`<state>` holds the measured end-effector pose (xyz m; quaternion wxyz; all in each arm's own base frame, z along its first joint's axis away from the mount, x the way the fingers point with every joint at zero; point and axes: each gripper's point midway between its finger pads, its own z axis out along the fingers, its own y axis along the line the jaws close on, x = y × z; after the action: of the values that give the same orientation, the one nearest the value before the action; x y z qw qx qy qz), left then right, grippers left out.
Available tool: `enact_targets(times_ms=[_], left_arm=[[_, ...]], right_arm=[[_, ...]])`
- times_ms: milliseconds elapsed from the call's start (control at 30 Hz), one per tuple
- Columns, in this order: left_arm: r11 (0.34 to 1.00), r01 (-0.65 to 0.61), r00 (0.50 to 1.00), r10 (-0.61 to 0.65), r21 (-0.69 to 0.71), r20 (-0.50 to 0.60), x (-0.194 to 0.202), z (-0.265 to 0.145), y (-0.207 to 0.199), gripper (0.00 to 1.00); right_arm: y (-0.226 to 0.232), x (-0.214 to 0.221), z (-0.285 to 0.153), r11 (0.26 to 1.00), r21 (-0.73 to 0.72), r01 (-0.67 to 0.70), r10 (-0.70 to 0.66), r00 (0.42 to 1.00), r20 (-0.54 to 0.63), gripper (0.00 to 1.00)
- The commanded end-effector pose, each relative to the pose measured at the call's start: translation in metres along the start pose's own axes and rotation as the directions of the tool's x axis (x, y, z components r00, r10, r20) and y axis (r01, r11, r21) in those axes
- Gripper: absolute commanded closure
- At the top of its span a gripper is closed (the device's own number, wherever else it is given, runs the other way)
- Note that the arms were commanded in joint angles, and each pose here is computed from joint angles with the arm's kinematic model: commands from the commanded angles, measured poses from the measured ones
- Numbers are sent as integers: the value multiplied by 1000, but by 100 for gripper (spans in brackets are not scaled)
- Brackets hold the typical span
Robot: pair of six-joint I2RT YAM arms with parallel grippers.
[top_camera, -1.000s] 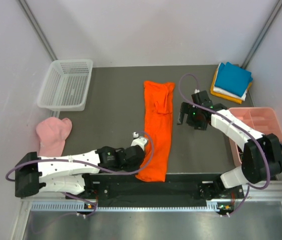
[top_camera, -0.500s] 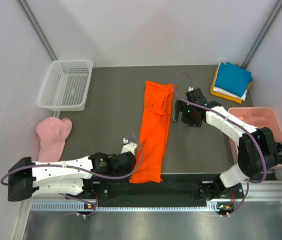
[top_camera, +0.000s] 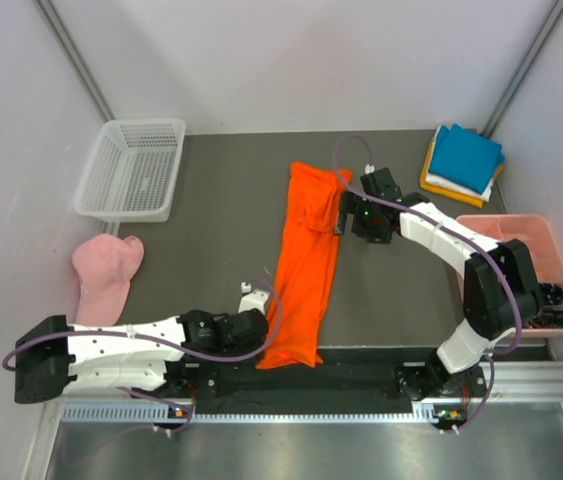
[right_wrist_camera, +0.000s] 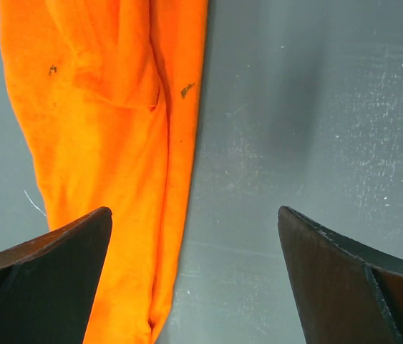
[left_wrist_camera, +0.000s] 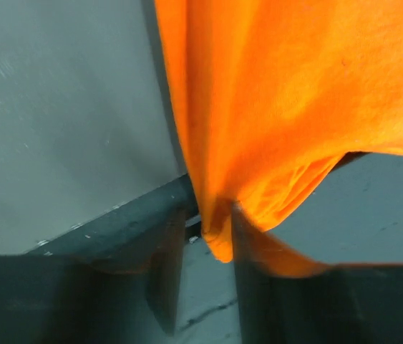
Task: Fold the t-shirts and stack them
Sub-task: Rotate the tshirt 90 degrees
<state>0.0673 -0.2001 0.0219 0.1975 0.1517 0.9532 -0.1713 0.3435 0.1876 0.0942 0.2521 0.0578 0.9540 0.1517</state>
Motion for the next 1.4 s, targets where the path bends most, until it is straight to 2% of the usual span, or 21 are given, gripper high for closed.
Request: enact_targets(times_ms=[0, 100, 133, 233, 267, 400, 433, 467, 500, 567, 600, 667, 733, 767, 833, 900, 933, 1000, 1033, 1233, 1367], left_arm=[[998, 6, 1000, -7, 55, 19, -9, -9, -17, 44], [996, -10, 998, 4, 88, 71, -30, -29, -32, 23], [994, -24, 993, 11, 109, 121, -47, -42, -42, 3], [990, -69, 967, 36, 121, 253, -88, -75, -55, 1], [997, -56, 936, 31, 61, 351, -110, -83, -47, 1], [997, -72, 794, 41, 27, 607, -197, -119, -55, 1], [997, -66, 774, 23, 44, 633, -214, -120, -57, 1], [996, -53, 788, -6, 77, 616, -232, -109, -50, 1], [991, -60, 745, -34, 118, 667, -258, -112, -55, 1], [994, -32, 735, -44, 100, 677, -287, -90, -40, 1], [991, -68, 701, -32, 112, 712, -310, -95, -47, 1], [997, -56, 724, 8, 48, 690, -334, -63, -34, 1], [994, -100, 705, 33, 53, 709, -367, -60, -40, 1], [996, -86, 730, 42, 31, 682, -376, -34, -27, 1], [991, -116, 706, 30, 73, 708, -404, -30, -30, 1], [991, -98, 715, 3, 96, 699, -423, -9, -13, 1], [989, -96, 739, -4, 112, 674, -424, 11, -3, 2], [986, -103, 722, -15, 129, 691, -443, 15, 3, 2], [986, -98, 746, -19, 138, 666, -443, 33, 13, 3], [986, -75, 760, -40, 148, 648, -459, 71, 45, 5], [982, -75, 776, -50, 170, 628, -464, 93, 52, 14]], right_arm=[[14, -18, -5, 999, -26, 25, -23, 998, 56, 1], [12, -19, -6, 999, -15, 34, -33, 998, 60, 1], [14, -22, -8, 999, -17, 34, -33, 997, 66, 1], [11, -33, -12, 999, 19, 33, -35, 994, 102, 1], [11, -36, -14, 999, 22, 31, -33, 993, 112, 1], [16, -59, -18, 1000, -9, -2, 3, 986, 165, 1], [20, -68, -19, 999, -34, -12, 18, 984, 179, 1], [14, -78, -18, 998, -43, -41, 49, 981, 186, 1], [17, -79, -13, 995, -82, -49, 61, 986, 157, 1], [18, -95, -14, 992, -108, -66, 83, 982, 171, 1], [14, -99, -8, 991, -106, -76, 93, 982, 162, 1], [15, -110, -6, 990, -114, -79, 98, 980, 172, 1], [16, -116, 4, 989, -124, -82, 101, 982, 162, 1], [17, -117, 8, 988, -131, -83, 103, 982, 155, 1], [17, -117, 22, 986, -133, -98, 116, 984, 134, 1], [19, -117, 32, 984, -147, -104, 122, 985, 118, 1], [20, -120, 36, 983, -151, -106, 125, 985, 118, 1], [17, -118, 52, 983, -142, -118, 133, 986, 97, 1], [16, -118, 56, 982, -142, -125, 139, 986, 92, 1], [4, -118, 85, 980, -122, -160, 169, 983, 69, 1], [-5, -125, 96, 974, -126, -188, 198, 978, 69, 1]])
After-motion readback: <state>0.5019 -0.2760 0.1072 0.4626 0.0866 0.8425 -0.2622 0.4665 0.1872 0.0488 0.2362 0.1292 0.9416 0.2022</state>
